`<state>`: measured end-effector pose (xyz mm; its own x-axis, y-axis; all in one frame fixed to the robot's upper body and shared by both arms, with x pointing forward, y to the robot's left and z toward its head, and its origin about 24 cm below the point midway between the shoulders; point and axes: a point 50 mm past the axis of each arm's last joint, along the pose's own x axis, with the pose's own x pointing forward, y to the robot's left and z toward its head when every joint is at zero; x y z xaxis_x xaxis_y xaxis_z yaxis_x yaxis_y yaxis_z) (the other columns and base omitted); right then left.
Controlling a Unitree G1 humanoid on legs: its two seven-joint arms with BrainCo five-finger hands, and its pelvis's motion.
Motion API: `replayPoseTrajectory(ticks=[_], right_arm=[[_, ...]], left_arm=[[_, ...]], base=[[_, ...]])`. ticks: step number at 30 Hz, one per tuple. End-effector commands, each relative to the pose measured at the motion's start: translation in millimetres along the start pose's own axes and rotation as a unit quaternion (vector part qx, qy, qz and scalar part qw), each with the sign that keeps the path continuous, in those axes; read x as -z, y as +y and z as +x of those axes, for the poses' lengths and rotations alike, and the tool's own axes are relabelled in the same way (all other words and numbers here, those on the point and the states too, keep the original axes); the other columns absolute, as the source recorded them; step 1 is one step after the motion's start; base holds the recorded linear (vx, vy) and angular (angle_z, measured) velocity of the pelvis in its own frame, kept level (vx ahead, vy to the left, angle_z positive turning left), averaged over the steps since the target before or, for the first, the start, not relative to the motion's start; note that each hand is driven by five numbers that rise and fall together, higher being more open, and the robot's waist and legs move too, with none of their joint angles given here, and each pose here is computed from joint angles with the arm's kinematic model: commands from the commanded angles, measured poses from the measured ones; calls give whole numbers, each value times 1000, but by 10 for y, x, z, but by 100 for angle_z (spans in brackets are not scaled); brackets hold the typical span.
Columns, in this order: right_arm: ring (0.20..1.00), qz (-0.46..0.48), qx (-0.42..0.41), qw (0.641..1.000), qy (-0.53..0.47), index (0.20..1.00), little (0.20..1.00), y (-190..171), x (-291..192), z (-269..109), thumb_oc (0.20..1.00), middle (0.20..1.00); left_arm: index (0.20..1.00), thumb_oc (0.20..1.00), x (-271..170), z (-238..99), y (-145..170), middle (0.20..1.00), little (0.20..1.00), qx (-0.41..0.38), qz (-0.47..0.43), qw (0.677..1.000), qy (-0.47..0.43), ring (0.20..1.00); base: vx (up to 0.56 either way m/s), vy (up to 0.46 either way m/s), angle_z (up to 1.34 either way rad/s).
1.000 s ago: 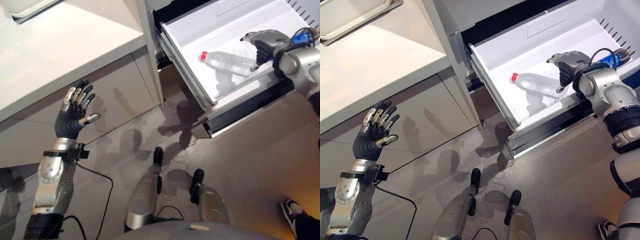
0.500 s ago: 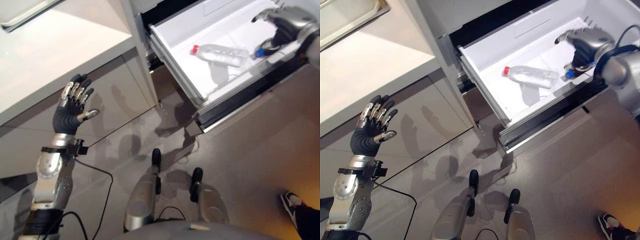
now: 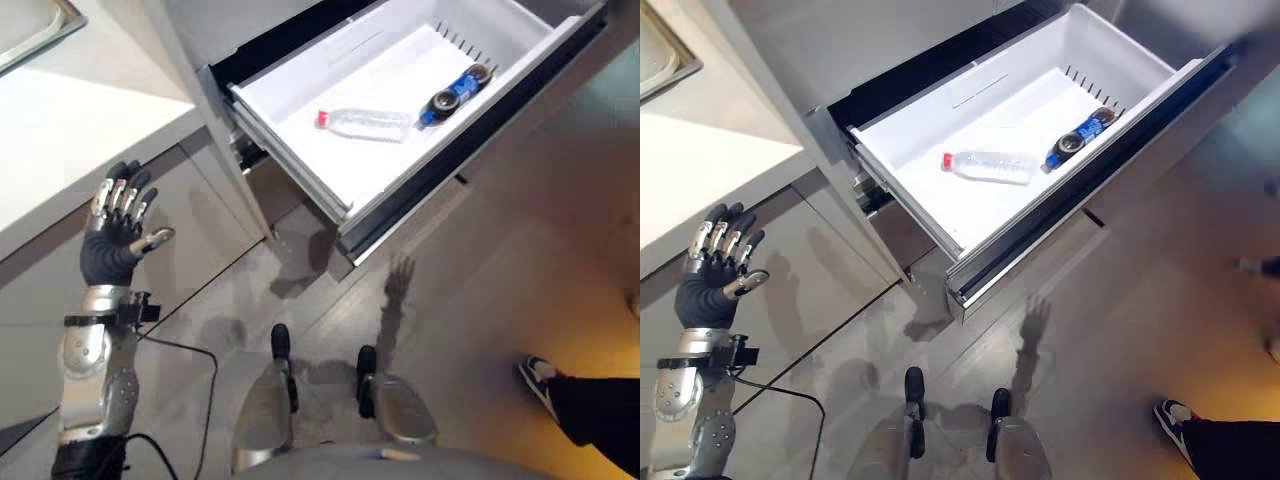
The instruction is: Take the drinks into the refrigerator
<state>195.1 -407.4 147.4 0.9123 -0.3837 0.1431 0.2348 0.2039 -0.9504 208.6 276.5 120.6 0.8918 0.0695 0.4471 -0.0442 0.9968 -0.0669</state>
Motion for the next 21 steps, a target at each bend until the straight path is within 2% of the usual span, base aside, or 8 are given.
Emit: replayPoseTrajectory(ticks=[1, 6, 9, 11, 12, 13, 14, 21], right_arm=[[1000, 3, -15, 1000, 8, 1000, 1000, 213, -1, 34, 1000, 1000], [1000, 29, -68, 997, 30, 1000, 1000, 639, 37, -42, 1000, 1000], [1000, 54, -169, 984, 12, 1000, 1000, 1196, -136, -188, 1000, 1000], [1000, 55, -184, 981, 5, 1000, 1000, 1273, -184, -183, 1000, 1000], [871, 54, -196, 979, -5, 871, 871, 1334, -244, -176, 871, 871], [442, 59, -208, 976, -14, 442, 442, 1418, -315, -165, 442, 442], [200, 64, -218, 974, -22, 200, 200, 1473, -379, -162, 200, 200], [200, 79, -278, 953, -86, 200, 200, 1804, -858, -67, 200, 200]], left_arm=[[1000, 1000, -174, 14, -4, 1000, 1000, 1, 37, 998, -52, 1000], [1000, 1000, -180, 17, 2, 1000, 1000, -6, 39, 998, -57, 1000], [1000, 1000, -157, 8, -29, 1000, 1000, -4, 43, 998, -55, 1000], [1000, 1000, -159, 14, -35, 1000, 1000, -3, 45, 997, -55, 1000], [1000, 1000, -156, 12, -40, 1000, 1000, -2, 46, 997, -55, 1000], [1000, 1000, -149, 10, -45, 1000, 1000, -1, 47, 997, -54, 1000], [1000, 1000, -144, 15, -62, 1000, 1000, 2, 45, 998, -53, 1000], [1000, 1000, -131, 44, -152, 1000, 1000, 21, 26, 998, -58, 1000]], base=[[60, 0, -20], [11, -7, -9], [14, -19, -3], [0, 0, 0], [0, 0, 0], [0, 0, 0], [-15, -25, 3], [-4, -22, 13]])
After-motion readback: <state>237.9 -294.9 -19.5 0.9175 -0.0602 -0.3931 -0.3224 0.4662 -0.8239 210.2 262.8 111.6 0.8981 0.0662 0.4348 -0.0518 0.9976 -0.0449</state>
